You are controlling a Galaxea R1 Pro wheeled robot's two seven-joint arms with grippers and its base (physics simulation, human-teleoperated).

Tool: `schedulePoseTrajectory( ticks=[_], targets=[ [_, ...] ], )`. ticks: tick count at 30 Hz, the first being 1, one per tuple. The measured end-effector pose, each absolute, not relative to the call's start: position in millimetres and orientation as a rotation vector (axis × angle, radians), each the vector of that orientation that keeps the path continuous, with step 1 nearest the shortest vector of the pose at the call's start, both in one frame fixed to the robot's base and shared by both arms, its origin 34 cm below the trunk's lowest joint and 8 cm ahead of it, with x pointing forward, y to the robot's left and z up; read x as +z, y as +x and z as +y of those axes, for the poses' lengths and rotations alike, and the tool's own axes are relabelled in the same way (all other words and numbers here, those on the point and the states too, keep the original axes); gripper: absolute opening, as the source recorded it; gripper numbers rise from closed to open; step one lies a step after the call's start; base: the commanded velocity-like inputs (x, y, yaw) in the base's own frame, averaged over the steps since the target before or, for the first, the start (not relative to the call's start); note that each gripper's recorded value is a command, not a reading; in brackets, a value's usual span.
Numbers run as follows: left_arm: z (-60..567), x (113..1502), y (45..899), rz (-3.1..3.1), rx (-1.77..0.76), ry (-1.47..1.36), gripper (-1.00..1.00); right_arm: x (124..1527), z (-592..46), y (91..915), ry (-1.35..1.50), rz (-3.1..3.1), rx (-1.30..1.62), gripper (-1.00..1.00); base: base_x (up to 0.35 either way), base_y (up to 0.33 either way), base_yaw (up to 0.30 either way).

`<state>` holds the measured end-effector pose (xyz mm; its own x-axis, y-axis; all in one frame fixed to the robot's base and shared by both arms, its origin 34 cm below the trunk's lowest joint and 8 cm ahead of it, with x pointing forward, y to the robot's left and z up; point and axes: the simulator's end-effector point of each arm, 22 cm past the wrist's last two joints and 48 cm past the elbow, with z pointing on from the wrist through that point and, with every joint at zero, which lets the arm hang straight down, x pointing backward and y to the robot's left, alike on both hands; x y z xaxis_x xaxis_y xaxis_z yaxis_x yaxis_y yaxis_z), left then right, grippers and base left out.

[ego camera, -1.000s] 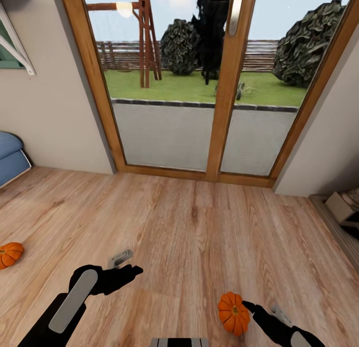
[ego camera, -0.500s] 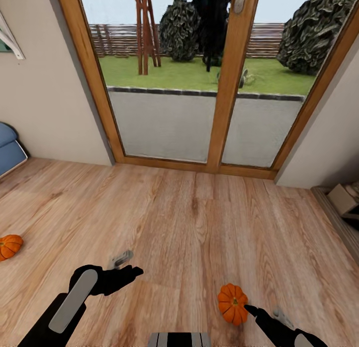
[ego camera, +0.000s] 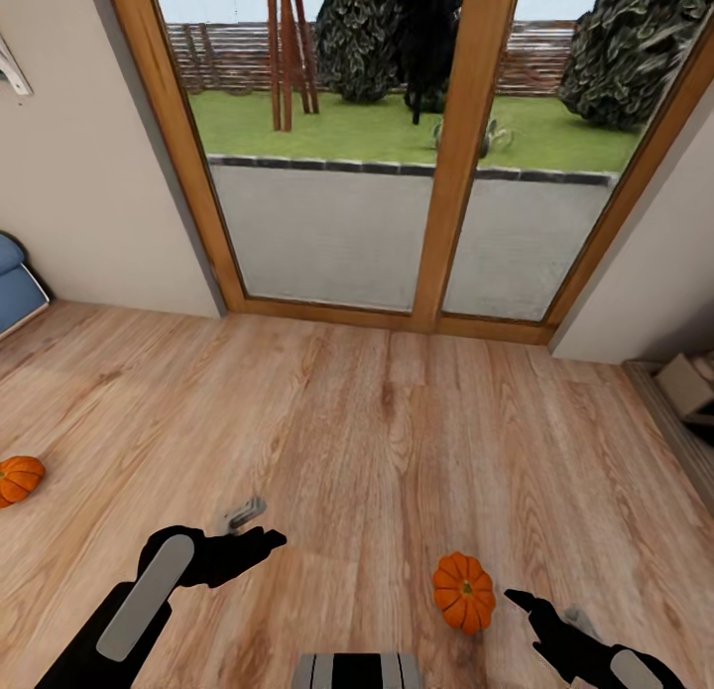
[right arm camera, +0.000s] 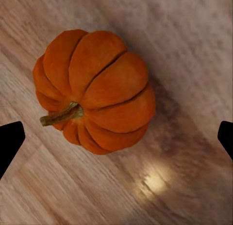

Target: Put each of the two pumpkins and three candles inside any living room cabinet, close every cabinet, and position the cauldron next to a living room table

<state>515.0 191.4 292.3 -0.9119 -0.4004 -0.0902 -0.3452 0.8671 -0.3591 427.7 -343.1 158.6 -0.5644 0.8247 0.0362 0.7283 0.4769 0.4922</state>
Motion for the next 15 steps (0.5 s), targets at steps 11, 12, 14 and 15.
schedulePoseTrajectory(
  ticks=[11, 12, 14, 15],
  targets=[
    [192, 272, 505, 2.920, -0.502, -0.600, 1.00, 149, -338, 433, 1.371, 2.536, 0.717, 1.00, 0.000, 0.000, 0.000],
    [192, 270, 504, 2.924, -0.502, -0.601, 1.00, 148, -338, 432, 1.373, 2.538, 0.718, 1.00, 0.000, 0.000, 0.000],
    [192, 267, 502, 2.931, -0.500, -0.604, 1.00, 146, -339, 430, 1.375, 2.538, 0.720, 1.00, 0.000, 0.000, 0.000],
    [192, 265, 501, 2.934, -0.500, -0.606, 1.00, 144, -339, 429, 1.377, 2.540, 0.720, 1.00, 0.000, 0.000, 0.000]
  ],
)
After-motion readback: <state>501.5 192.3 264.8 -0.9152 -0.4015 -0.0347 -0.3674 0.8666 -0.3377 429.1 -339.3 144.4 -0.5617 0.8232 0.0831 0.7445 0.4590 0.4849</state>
